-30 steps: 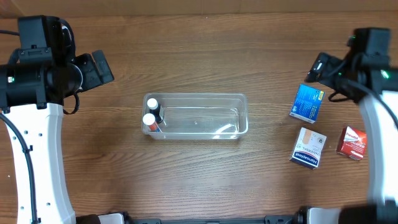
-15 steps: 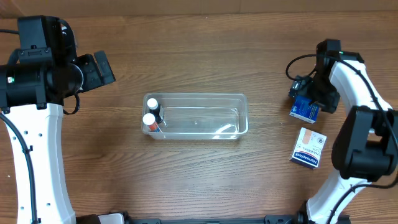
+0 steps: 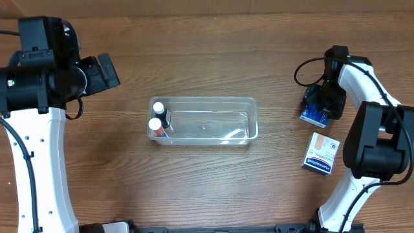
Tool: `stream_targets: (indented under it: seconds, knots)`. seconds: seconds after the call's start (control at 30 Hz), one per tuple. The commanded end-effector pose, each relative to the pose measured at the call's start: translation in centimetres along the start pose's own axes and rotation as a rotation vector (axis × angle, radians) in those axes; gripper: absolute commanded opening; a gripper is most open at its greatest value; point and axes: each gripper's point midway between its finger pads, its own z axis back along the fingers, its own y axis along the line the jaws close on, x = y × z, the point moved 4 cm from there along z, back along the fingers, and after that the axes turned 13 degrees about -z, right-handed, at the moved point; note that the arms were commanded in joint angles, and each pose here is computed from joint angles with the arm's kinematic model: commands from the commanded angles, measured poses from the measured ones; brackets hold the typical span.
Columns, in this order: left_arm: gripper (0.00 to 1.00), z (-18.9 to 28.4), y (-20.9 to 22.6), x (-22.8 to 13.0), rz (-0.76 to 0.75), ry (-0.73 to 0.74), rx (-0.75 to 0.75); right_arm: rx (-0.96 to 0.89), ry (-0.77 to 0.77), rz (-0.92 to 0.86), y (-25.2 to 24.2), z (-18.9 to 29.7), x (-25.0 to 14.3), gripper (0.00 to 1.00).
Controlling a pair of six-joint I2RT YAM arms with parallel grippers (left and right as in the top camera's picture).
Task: Pack container
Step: 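Place the blue Vicks box into the container's right end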
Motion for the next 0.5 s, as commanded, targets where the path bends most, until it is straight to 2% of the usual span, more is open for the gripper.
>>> stream_targets:
  seconds: [0.0,0.1,0.27,0.37,0.47]
  knots:
    - [1.0,0.8,0.0,0.3,-0.022,-0.022,-0.008,0.003,-0.003,-0.002,0.0,0.0,0.2,0.68]
    - [1.0,0.8,0.0,0.3,-0.024,-0.021,-0.007,0.018,-0.024,-0.006,0.1,1.6,0.5,0.68]
    - [1.0,0.8,0.1,0.3,-0.034,-0.02,-0.001,0.147,-0.189,0.041,1.7,11.7,-0.3,0.67]
    - [1.0,0.8,0.1,0.3,-0.038,-0.019,0.0,0.28,-0.296,0.133,2.8,19.2,-4.7,0.67]
    - [1.0,0.8,0.1,0.3,-0.038,-0.019,0.0,0.34,-0.336,0.248,3.6,22.9,-10.0,0.67]
